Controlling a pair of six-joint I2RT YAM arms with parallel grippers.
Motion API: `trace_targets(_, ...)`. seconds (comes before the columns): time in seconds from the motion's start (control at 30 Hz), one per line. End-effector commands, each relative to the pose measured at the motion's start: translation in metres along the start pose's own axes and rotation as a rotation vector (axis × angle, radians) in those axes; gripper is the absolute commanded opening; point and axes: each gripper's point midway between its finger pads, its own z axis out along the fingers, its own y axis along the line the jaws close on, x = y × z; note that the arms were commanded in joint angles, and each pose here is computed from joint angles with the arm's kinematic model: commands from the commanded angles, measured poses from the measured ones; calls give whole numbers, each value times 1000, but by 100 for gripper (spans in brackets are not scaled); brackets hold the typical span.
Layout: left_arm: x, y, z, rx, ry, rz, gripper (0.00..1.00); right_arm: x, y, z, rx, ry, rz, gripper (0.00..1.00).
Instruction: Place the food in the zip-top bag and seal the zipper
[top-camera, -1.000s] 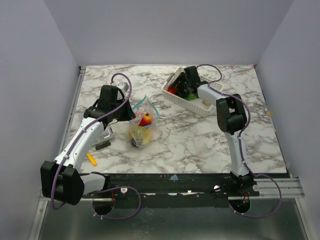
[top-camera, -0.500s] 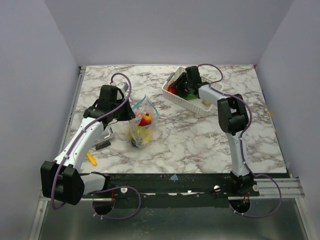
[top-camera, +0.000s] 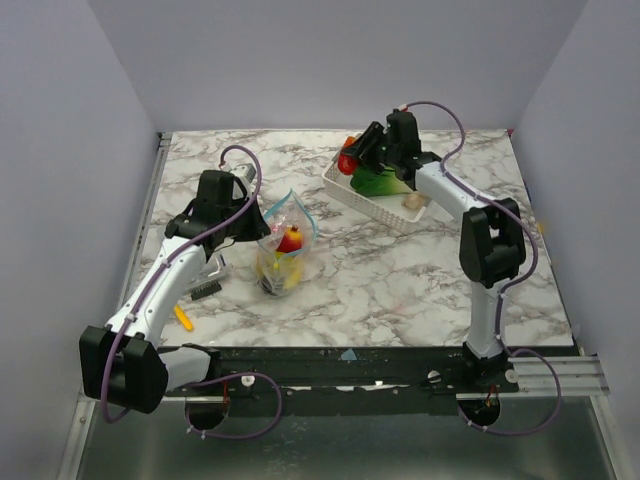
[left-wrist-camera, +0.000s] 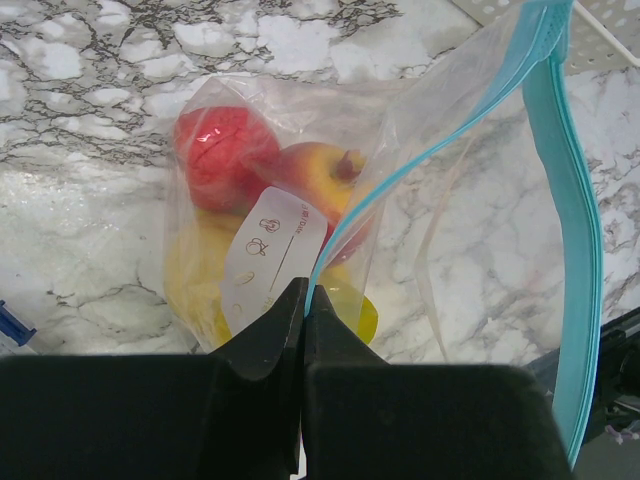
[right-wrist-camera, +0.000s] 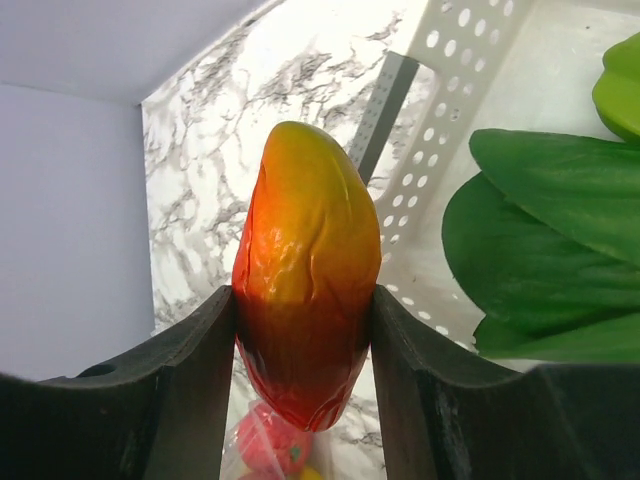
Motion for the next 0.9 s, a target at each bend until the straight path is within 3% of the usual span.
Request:
trace_targets(0.0, -2, -5, -5, 34, -22, 9, 0, -2, 21, -32, -67, 29, -91, 21)
trace_targets(0.27, -2, -17, -7, 98, -16, 4, 0, 45, 76, -102, -211, 135, -225, 20)
trace_targets(0.57, -2, -22, -8, 129, -8, -2, 0, 102, 139, -170, -295, 152, -441, 25)
trace_targets(0.73, -3, -18, -9, 111, -17, -5, 0, 157, 155, -194, -357, 175, -511, 40)
trace_targets(0.87, -4, -20, -9, 124, -17, -8, 0, 177, 151, -186, -355, 170, -459, 45)
